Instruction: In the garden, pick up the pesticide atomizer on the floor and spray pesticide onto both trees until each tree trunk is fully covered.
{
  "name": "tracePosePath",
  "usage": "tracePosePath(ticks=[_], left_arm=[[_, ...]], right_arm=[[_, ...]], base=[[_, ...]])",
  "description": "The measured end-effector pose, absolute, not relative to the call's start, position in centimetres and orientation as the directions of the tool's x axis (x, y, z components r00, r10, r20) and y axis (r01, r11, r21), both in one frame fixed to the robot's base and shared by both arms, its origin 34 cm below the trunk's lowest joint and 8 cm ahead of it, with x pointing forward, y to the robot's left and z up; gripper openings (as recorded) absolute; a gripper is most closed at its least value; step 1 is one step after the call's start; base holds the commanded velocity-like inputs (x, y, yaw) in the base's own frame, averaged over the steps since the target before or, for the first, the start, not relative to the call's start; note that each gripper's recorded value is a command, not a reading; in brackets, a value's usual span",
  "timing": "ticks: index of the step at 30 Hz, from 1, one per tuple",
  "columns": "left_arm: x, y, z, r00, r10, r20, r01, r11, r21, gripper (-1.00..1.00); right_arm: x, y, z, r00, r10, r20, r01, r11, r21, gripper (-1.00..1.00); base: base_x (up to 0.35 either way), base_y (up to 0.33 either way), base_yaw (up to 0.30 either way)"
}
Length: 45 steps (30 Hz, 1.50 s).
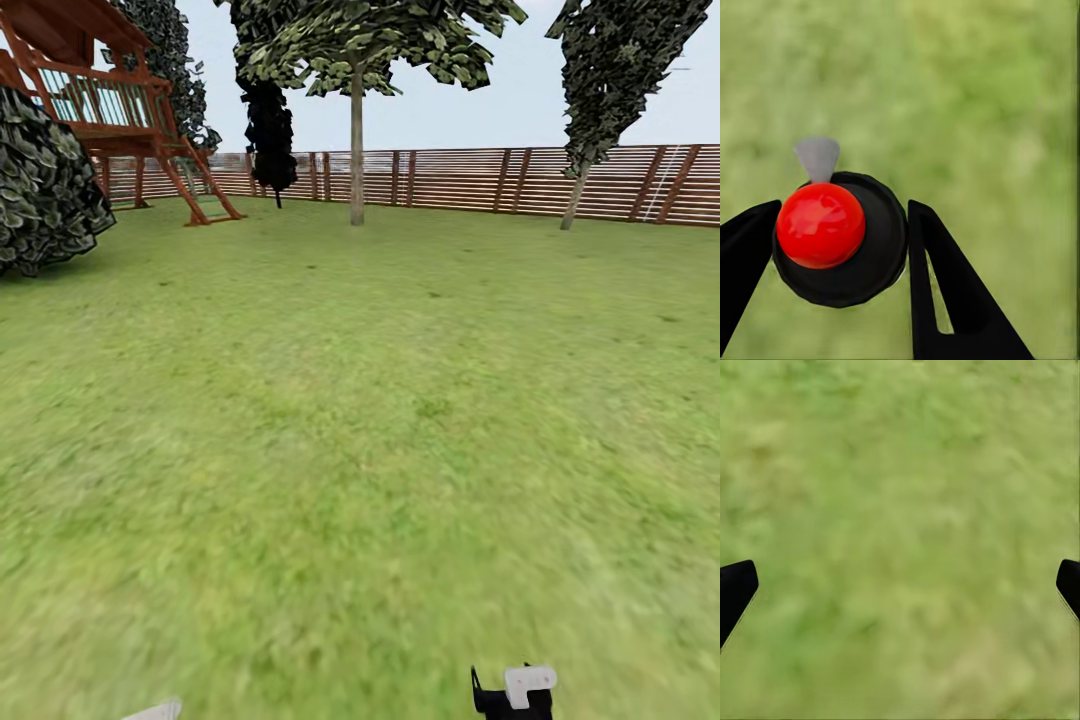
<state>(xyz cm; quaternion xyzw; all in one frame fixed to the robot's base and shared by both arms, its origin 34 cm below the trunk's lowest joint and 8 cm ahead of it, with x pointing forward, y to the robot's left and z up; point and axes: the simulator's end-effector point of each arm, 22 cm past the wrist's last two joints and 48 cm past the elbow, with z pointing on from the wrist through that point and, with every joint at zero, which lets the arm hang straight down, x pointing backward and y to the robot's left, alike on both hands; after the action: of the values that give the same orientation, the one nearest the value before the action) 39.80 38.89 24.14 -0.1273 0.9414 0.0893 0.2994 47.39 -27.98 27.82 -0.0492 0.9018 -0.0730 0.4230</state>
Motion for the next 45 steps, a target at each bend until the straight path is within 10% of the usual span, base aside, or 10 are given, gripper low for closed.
tracePosePath(ticks=[45], left_arm=[[39.81,38.89,24.15,-0.788,-0.186,-0.586,-0.293,0.952,0.092,-1.0]], right_arm=[[47.39,-27.99,27.82,-0.637,-0.151,-0.756,-0.027,0.984,-0.173,1.0]], base=[[0.34,0.0,0.0]])
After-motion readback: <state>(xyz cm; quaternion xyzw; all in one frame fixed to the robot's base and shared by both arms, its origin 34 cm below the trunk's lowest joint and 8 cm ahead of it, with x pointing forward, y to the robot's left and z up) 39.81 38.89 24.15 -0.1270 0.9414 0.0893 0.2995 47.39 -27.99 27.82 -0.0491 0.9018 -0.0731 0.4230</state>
